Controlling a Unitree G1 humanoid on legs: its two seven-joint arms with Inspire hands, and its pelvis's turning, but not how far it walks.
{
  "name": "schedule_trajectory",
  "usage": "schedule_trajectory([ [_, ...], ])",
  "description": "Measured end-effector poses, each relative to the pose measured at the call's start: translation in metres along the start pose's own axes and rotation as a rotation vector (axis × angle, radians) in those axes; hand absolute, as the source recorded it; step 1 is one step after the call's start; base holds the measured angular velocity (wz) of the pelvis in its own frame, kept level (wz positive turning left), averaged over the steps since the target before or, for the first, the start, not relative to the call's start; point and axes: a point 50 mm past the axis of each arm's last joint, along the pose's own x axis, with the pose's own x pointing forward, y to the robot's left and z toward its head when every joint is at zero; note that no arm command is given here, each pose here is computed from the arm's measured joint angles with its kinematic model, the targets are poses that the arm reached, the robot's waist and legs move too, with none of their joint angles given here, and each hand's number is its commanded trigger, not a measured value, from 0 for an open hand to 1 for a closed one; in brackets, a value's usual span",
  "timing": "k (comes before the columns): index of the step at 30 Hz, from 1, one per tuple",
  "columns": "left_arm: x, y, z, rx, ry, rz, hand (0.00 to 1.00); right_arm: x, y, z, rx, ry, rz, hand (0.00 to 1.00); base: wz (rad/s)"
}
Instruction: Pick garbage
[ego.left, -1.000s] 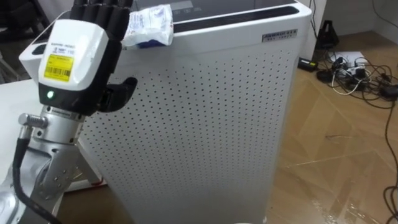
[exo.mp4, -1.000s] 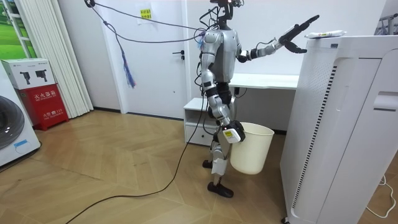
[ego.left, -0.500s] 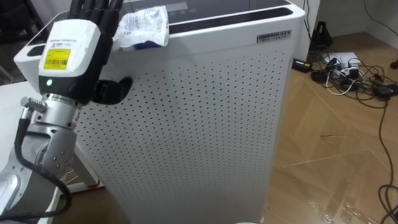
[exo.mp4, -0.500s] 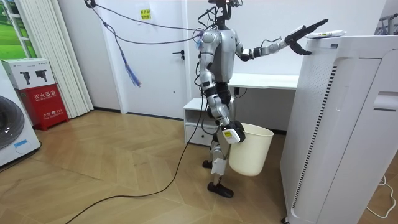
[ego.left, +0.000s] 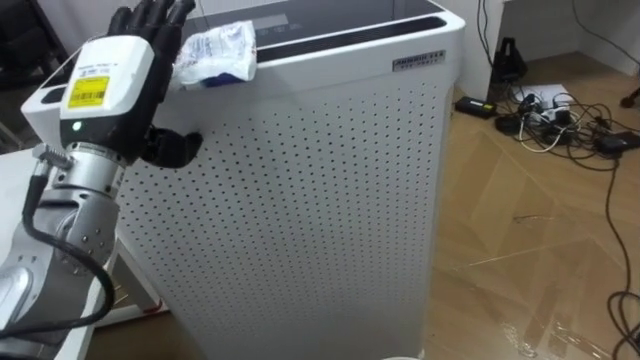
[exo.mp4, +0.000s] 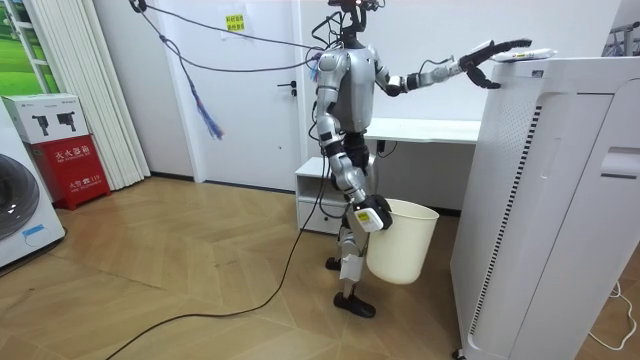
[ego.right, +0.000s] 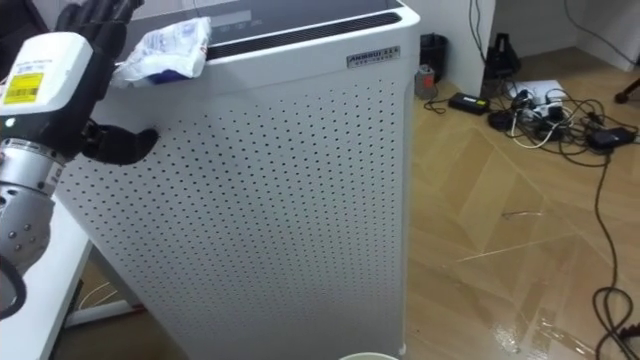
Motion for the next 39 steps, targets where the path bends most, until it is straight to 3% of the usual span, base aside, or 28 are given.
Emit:
schedule_trajectory([
  [3,0.0,-0.002,0.001,0.002,-0.004,-0.021,1.0,0.0,0.0,-0.001,0.001,0.003,-0.002,1.0,0.0],
  [9,0.006,0.012,-0.003,0.072,-0.035,-0.013,1.0,0.0,-0.002,0.0,-0.002,0.003,-0.012,1.0,0.0],
  [19,0.008,0.015,-0.002,0.067,-0.043,0.005,1.0,-0.001,-0.006,0.002,-0.008,0.001,-0.024,1.0,0.0],
  [28,0.009,0.033,0.018,0.043,-0.14,0.168,1.0,0.001,-0.002,0.003,-0.03,0.01,-0.017,1.0,0.0],
  [33,0.002,0.064,0.057,-0.032,-0.337,0.378,1.0,0.003,0.004,0.001,-0.041,0.007,0.0,1.0,-0.07],
  [37,-0.009,0.073,0.085,-0.23,-0.446,0.424,1.0,0.004,0.01,-0.001,-0.05,0.011,0.021,1.0,0.0],
  [39,-0.019,0.08,0.097,-0.411,-0.495,0.413,1.0,0.005,0.013,-0.001,-0.036,0.005,0.03,1.0,0.02],
])
